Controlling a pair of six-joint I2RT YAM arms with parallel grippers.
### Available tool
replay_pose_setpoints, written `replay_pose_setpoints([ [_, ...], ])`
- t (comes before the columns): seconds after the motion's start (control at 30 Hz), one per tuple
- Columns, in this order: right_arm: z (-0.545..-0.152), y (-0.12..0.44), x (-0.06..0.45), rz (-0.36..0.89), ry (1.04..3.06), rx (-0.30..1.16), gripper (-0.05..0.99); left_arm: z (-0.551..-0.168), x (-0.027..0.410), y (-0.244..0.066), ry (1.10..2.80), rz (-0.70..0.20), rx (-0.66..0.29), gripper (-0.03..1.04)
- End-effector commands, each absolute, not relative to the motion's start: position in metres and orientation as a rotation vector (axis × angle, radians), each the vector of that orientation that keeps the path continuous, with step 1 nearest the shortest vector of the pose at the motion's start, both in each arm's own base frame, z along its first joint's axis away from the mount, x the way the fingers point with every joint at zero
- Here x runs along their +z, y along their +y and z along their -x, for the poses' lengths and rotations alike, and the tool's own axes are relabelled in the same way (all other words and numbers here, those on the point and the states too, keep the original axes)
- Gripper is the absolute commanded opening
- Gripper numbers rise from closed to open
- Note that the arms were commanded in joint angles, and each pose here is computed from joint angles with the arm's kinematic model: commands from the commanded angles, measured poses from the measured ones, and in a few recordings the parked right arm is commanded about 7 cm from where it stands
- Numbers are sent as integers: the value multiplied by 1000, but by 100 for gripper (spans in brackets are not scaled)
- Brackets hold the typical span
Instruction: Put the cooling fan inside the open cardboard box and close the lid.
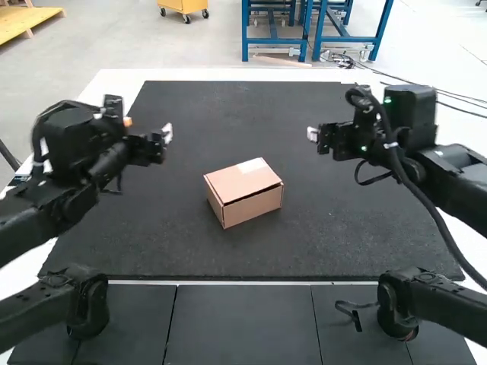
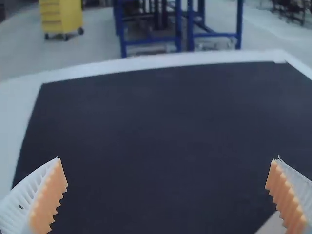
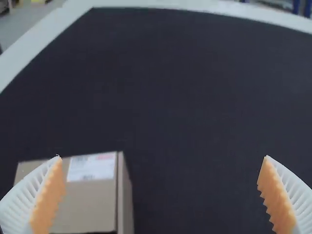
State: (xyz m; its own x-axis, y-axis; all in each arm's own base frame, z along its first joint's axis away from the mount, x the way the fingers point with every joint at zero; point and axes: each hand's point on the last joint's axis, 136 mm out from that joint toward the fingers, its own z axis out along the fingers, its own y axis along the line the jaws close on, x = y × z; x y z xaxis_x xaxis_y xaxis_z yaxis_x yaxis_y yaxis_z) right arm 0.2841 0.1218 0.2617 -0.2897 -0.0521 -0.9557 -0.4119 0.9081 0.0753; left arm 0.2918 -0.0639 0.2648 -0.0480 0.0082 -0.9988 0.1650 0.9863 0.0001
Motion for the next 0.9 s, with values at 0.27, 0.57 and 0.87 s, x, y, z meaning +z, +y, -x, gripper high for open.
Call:
replay_pose_setpoints([
  [0.27, -274, 72, 278, 195, 1688, 240, 90, -231, 334, -15, 1197, -89, 125, 95],
  [0.57, -281, 45, 244, 125, 1659, 170, 91, -211, 330, -18, 1111, -116, 116, 90],
  [0.87, -280, 35, 209, 181, 1620, 94, 91, -199, 333, -30, 1013, -168, 68, 97],
])
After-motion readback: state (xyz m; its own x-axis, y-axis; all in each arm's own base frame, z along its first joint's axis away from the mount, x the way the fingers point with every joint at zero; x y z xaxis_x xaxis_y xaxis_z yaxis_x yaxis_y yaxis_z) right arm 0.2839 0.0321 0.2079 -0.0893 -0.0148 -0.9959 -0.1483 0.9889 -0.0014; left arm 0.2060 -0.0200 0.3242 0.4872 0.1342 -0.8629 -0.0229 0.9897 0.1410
